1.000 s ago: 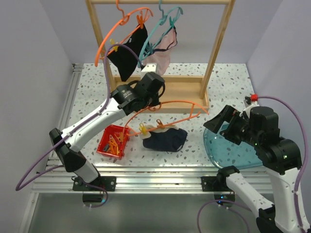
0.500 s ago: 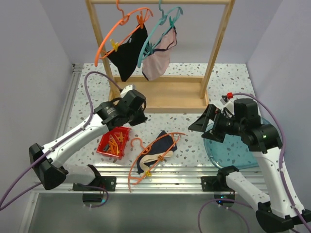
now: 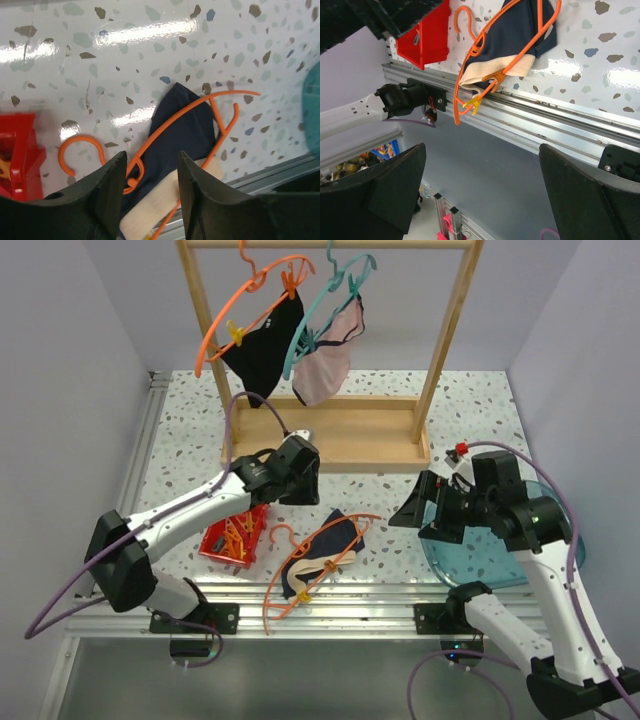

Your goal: Remove the underwear clipped to the hanger

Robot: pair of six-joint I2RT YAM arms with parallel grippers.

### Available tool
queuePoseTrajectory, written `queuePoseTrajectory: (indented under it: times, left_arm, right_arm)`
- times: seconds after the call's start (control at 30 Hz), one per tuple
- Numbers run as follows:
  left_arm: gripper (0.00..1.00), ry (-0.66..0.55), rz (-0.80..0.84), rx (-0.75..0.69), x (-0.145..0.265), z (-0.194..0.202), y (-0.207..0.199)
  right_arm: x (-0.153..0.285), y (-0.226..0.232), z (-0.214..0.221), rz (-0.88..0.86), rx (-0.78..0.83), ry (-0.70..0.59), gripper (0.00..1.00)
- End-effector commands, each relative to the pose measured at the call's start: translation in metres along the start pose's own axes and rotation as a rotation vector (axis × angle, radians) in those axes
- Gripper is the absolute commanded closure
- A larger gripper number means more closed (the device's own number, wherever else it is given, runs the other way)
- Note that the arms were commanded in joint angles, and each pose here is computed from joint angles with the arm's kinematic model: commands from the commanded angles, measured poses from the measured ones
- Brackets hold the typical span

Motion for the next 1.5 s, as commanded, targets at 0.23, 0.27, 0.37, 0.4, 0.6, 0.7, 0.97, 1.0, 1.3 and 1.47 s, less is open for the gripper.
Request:
queuePoseTrajectory:
  times: [0.23,0.27,0.37,0.4,0.6,0.7,0.97,1.0,1.3,1.47]
  left_arm:
    - [0.48,0.06,0.162,-0.473,-0.058,0.03,-0.001]
    - [0.48,0.076,0.168,-0.495,-0.062,0.032,0.0]
    - [0.51,0.136,0.162,-0.555,-0.075,0.041,0.007]
    - [0.54,0.159,0.152,-0.567,-0.081,0.046,0.01]
    - [0.61,0.238,0.133,-0.592,-0.102,0.064,0.021]
    - [0.64,0.278,0.173,-0.583,-0.103,0.071,0.021]
    - [1.0,0.333,0.186,-0.502,-0.089,0.071,0.015]
    - [1.0,0.319,0.176,-0.484,-0.083,0.065,0.011]
    - [1.0,0.161,0.128,-0.285,-0.024,0.004,-0.04]
    - [1.0,0.137,0.117,-0.308,-0.014,0.0,-0.051]
  right_arm:
    - [-0.005,-0.006,0.005,-0.01,0.034,0.029,0.01]
    - [-0.005,-0.007,0.006,-0.011,0.032,0.029,0.02]
    - [-0.006,-0.008,0.007,-0.01,0.029,0.034,0.01]
    - [-0.006,-0.009,0.008,-0.008,0.024,0.031,0.01]
    - [-0.007,-0.01,0.009,-0.011,0.009,0.027,0.01]
    - [-0.007,-0.011,0.011,-0.013,0.006,0.024,0.01]
    - [-0.007,-0.012,0.014,-0.026,0.0,0.022,0.02]
    - [-0.007,-0.012,0.014,-0.031,0.011,0.025,0.02]
    - [-0.026,-0.018,0.006,-0.001,0.024,0.135,0.04]
    - [-0.039,-0.018,-0.004,-0.001,0.022,0.162,0.04]
Point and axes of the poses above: each gripper's point midway between its finger pads, its own x axis back along the fingers, its own y axis along the line the jaws close on, z = x × y, the point moved 9 cm from there along x, back along the fingers, and after that the axes turned 1 degree about x, right-handed, at the moved point
